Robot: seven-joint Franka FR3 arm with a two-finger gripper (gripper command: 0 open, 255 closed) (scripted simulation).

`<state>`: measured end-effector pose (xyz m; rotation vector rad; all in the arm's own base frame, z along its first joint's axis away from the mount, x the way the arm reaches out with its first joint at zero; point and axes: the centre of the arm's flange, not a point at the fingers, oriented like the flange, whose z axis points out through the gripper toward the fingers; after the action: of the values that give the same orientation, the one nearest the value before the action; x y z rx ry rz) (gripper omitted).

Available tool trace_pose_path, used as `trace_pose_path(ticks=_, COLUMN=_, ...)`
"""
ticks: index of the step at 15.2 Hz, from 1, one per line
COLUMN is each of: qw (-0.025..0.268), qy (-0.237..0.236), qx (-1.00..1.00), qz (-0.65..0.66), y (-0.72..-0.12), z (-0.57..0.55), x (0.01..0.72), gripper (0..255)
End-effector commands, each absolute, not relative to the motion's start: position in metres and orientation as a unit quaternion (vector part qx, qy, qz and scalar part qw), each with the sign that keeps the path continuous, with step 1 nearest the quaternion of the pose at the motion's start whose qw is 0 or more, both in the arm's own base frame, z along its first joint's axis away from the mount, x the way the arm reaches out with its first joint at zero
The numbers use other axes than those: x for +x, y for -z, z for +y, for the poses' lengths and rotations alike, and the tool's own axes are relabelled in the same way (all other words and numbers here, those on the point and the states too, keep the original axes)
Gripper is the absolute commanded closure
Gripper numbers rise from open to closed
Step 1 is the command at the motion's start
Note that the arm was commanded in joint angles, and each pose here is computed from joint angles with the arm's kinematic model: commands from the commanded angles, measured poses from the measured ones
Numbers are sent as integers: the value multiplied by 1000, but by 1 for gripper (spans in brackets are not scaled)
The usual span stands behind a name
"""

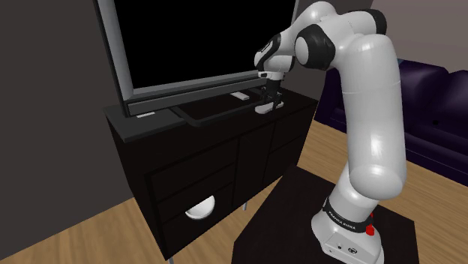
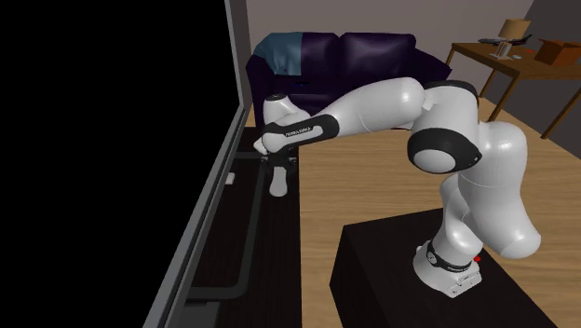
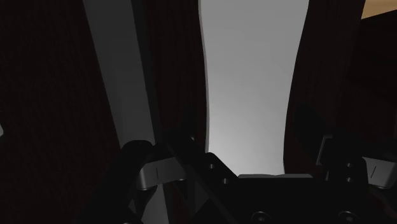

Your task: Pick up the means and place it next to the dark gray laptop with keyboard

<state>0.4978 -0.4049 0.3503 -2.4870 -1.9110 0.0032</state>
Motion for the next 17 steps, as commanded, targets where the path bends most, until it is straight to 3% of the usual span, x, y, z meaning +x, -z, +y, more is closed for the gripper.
trace_pose_path(ticks=1, qw=3, qy=-1, qx=-793, qz=-609, y=-360, z=-405, x=497, gripper=255)
trace_pose_path(ticks=17, qw=3, qy=-1, qx=-793, qz=-609, y=-429, z=-380, x=503, gripper=255)
